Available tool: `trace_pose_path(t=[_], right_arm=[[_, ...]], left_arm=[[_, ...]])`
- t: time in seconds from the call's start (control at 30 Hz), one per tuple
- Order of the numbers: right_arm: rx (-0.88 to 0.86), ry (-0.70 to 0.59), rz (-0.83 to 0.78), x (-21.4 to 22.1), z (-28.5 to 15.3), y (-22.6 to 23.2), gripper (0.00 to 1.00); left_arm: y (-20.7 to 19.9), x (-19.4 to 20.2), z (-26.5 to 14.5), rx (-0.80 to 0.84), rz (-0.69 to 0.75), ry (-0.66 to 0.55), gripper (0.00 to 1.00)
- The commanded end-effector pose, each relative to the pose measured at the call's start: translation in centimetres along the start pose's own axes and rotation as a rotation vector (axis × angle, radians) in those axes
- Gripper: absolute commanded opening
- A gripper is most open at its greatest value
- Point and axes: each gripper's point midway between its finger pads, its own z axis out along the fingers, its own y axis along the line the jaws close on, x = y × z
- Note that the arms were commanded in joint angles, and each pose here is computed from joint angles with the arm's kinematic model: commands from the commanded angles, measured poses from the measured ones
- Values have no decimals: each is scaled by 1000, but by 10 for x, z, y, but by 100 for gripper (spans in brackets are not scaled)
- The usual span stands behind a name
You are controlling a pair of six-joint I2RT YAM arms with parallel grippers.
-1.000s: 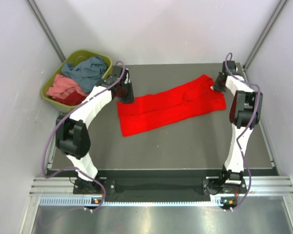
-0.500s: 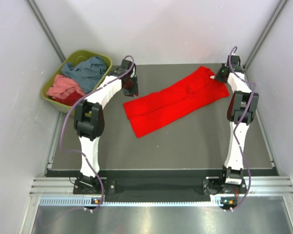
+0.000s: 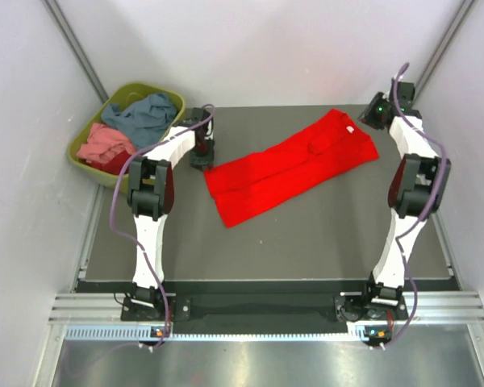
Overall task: Fold and stack the t-shirts
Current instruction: Fold the tshirt
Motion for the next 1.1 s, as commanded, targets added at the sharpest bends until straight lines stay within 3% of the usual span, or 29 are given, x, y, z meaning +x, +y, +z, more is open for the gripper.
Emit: trace_pose_path(t=[0.0,0.1,0.13,0.27,0.47,0.67,0.9,1.07], right_arm=[[-91,-117,-5,-38,-57,33,27],[-83,-71,8,-16,-72,29,29],[-91,-77,3,-16,-83,32,32],[-59,-36,-1,13,-103,21,37],[-61,41,25,66,-117,7,45],[-45,66,45,101,-111,-12,47],[-40,86,91,119,-85,-25,47],[-67,40,109,106,-65,-23,47]], left_arm=[[-1,0,4,8,55,6,40],[-1,9,13,10,59,40,32],[0,14,13,7,51,58,22],[0,31,9,-5,6,116,0],[11,71,-8,-66,-85,194,0],[27,145,-20,-122,-139,295,0],[42,166,-44,-186,-141,273,0],[49,162,-61,-225,-167,229,3]])
